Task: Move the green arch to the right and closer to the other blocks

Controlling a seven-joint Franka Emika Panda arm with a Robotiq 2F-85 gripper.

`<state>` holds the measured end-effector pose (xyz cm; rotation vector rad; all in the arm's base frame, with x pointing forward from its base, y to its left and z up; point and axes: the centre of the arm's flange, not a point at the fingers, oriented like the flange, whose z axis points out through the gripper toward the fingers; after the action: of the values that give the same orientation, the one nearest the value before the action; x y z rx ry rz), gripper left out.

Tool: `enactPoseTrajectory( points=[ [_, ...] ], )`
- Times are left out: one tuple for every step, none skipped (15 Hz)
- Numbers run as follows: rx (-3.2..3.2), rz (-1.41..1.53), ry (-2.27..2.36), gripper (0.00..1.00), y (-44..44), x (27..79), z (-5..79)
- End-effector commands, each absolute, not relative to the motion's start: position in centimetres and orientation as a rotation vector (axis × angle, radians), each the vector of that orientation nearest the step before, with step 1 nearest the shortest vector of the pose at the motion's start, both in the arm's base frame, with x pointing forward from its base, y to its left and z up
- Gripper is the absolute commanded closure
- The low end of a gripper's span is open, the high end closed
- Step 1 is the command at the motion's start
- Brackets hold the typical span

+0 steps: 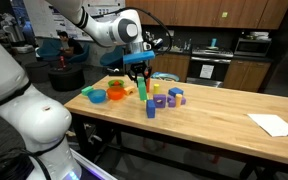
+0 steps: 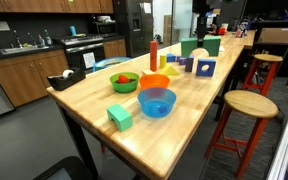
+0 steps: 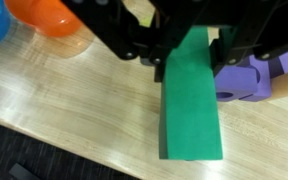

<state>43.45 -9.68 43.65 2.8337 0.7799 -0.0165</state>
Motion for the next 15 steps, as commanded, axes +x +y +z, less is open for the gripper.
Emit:
enactPoseTrajectory(
  points=[
    [2.803,-0.026,0.839,0.84,-10.2,43.7,45.4],
    [2.806,-0.018,0.835,0.84,-10.2,43.8,45.8],
    [2.816,-0.015,0.822,0.84,-10.3,44.0,46.3],
    [2.823,-0.013,0.81,0.84,-10.4,44.1,46.6],
    [2.842,-0.02,0.796,0.84,-10.5,44.2,47.0],
    [2.867,-0.017,0.771,0.84,-10.5,44.4,47.2],
    [2.893,-0.015,0.751,0.84,-10.3,44.5,47.2],
    [2.928,-0.002,0.725,0.84,-10.0,44.6,47.0],
    [2.969,0.02,0.691,0.84,-9.7,44.7,46.8],
    [3.018,0.046,0.656,0.84,-9.3,44.8,46.5],
    [3.068,0.1,0.593,0.84,-8.8,45.1,46.0],
    [3.118,0.134,0.543,0.84,-8.4,45.2,45.7],
    [3.165,0.176,0.479,0.84,-8.0,45.4,45.4],
    [3.203,0.215,0.413,0.84,-7.7,45.5,45.1],
    [3.244,0.252,0.351,0.84,-7.6,45.6,44.8]
  ],
)
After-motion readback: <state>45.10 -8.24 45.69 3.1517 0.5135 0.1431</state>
